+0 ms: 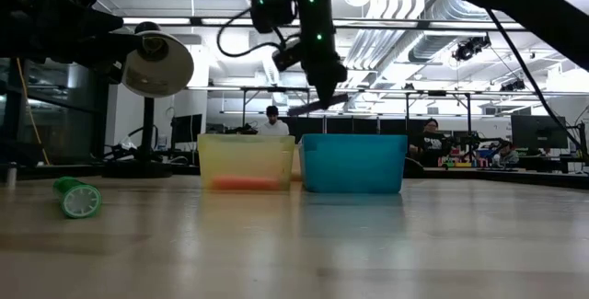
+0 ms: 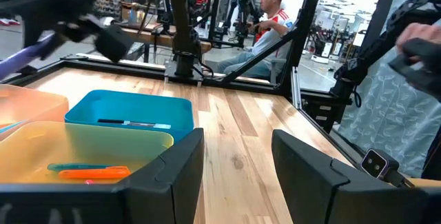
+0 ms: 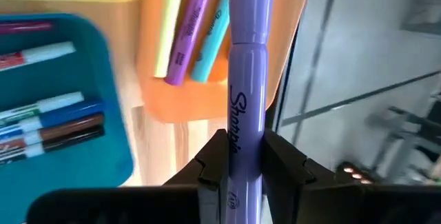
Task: Pick & Place Markers
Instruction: Put the purple highlighter pen into the orange bin
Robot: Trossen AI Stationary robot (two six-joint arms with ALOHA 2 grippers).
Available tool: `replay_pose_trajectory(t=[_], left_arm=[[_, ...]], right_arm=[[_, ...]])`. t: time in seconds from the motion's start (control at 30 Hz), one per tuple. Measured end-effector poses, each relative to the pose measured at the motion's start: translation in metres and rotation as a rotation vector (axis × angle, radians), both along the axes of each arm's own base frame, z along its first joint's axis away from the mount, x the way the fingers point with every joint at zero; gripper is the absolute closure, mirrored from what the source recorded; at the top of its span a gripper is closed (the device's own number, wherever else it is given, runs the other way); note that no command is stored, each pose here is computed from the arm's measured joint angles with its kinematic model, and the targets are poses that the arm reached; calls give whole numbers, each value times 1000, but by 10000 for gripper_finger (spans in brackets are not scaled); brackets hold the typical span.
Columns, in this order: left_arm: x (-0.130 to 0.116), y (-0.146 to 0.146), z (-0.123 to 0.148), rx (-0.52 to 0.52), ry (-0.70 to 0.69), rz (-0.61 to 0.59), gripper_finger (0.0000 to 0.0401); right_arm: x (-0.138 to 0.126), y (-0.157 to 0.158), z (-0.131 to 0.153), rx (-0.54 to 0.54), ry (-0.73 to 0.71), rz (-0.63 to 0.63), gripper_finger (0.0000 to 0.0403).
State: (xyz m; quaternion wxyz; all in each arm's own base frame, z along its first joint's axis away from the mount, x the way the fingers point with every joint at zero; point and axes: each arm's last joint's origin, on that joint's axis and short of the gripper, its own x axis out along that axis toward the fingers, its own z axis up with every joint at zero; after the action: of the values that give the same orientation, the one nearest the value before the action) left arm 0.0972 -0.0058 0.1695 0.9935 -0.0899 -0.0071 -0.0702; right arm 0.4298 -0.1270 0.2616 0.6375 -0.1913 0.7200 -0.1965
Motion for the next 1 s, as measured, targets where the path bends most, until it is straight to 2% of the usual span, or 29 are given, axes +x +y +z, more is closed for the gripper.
replay_pose_trajectory(t=[0.17, 0.4, 0.63, 0.87, 1.0], left_arm=[[0, 0, 0, 0, 0, 0, 231], [0, 0, 0, 0, 0, 0, 231], [0, 0, 0, 0, 0, 0, 231], [0, 0, 0, 0, 0, 0, 231], [0, 0, 0, 0, 0, 0, 231]], right_arm=[[-4, -39, -1, 92, -95, -35, 350], [-9, -80, -1, 331, -325, -63, 350], [-14, -102, -5, 435, -409, -66, 350], [-2, -111, -42, 492, -378, -43, 350], [2, -114, -49, 484, -388, -34, 350]])
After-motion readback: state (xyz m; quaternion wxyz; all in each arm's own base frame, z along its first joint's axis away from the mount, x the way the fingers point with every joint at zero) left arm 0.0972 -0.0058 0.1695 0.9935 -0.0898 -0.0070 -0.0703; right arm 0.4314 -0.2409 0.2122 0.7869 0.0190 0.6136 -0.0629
